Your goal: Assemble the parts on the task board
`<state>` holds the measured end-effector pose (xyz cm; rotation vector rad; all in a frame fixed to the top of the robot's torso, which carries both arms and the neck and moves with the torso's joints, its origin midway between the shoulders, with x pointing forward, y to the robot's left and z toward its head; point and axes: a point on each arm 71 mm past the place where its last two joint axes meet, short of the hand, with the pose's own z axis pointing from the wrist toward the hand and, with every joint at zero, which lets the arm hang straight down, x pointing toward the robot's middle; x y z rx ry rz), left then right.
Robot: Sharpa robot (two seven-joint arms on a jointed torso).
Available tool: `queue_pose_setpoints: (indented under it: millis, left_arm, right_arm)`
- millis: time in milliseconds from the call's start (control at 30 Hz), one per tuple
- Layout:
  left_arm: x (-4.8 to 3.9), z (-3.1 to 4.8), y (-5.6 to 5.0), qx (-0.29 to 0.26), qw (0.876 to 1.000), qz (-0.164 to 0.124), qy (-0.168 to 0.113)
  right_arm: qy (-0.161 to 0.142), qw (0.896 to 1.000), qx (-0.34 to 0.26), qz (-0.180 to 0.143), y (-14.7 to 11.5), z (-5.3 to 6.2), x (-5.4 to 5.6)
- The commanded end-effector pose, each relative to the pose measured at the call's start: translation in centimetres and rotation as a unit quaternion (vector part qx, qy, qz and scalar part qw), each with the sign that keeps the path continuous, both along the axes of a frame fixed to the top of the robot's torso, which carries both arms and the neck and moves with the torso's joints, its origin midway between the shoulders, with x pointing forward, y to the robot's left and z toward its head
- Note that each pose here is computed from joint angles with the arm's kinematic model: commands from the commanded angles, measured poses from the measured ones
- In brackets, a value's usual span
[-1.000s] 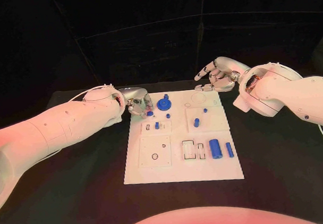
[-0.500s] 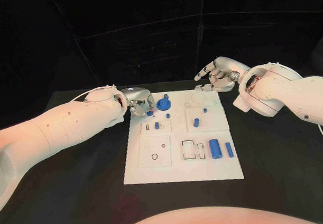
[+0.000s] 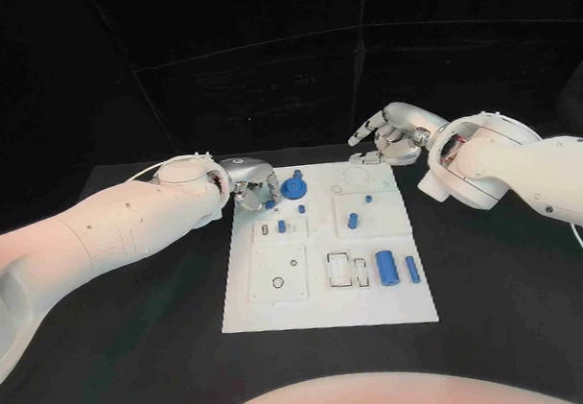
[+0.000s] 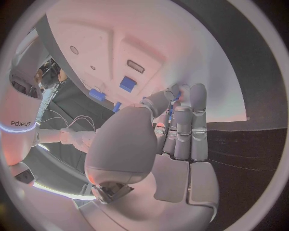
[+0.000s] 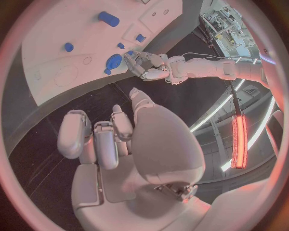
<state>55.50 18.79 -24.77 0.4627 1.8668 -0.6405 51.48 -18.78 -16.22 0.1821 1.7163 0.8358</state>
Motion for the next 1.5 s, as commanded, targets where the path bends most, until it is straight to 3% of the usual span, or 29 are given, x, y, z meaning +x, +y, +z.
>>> queue_pose_setpoints:
  millis: [33,1500]
  left_arm:
    - [0.01,-0.38,0.21,0.023,1.0,0.004,0.01]
    - [0.36,-0.06,0.84,0.021,0.999,0.031,-0.016]
  right_arm:
    - [0.0,1.0,-0.001,0.004,0.11,0.09,0.0]
    - [0.001,1.0,-0.003,0.003,0.03,0.05,0.05]
